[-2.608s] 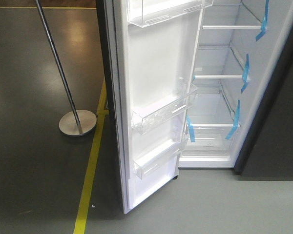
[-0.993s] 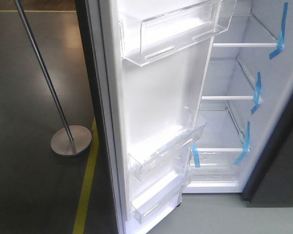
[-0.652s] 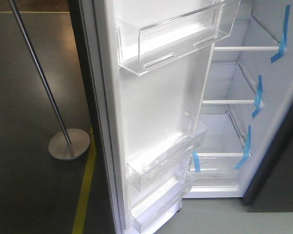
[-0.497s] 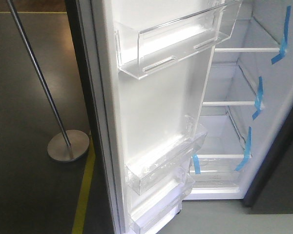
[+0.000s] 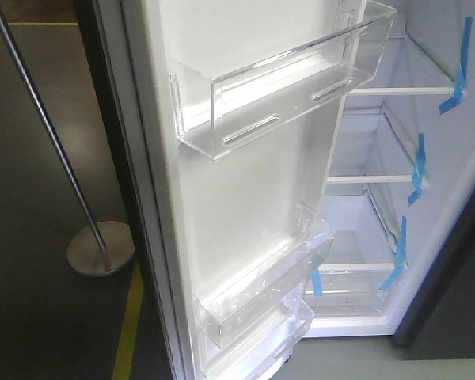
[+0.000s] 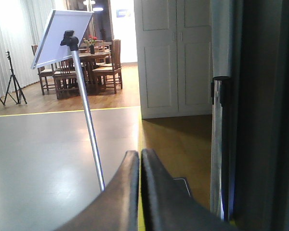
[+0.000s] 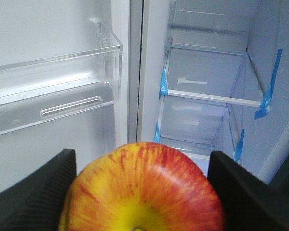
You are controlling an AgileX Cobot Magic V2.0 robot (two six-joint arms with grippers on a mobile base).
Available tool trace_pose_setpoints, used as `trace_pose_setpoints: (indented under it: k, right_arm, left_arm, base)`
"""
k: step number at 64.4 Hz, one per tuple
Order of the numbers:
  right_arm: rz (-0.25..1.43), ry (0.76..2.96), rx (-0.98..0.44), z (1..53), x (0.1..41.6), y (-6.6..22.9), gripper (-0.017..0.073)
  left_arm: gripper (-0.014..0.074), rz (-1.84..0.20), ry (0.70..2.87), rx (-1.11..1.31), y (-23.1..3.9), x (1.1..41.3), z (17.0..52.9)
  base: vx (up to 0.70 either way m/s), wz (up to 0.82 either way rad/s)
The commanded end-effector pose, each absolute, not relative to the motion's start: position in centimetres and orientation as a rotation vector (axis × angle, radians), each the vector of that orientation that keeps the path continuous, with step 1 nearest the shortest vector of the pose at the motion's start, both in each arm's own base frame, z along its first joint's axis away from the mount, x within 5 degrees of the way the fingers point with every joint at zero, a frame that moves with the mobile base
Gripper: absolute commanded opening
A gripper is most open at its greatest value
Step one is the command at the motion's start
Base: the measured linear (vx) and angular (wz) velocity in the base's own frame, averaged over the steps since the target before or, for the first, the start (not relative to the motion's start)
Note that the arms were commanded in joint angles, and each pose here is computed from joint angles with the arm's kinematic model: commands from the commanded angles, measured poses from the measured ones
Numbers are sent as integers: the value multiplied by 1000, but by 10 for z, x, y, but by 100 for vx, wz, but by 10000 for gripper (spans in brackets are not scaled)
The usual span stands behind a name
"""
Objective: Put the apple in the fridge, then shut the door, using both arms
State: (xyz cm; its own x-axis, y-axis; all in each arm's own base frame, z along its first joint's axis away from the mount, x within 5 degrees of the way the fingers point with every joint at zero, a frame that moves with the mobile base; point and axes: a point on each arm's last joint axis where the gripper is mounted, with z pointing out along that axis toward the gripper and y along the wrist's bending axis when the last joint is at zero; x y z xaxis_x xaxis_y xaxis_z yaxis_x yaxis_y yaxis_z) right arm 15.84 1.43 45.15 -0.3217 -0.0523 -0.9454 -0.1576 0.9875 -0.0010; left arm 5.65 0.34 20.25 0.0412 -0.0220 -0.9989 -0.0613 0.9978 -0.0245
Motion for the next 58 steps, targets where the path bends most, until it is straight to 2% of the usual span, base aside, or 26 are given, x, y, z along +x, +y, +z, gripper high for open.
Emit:
trace_pose_setpoints:
  k: [1,58]
  right_arm:
    - [97,1786,-137,467,156,13,98]
    - [97,1786,-137,467,156,13,98]
  left_arm:
    - [-6,19,1420,-75,4,54,216]
    - [-6,19,1420,-75,4,54,216]
  base:
    - [0,0]
    - [0,0]
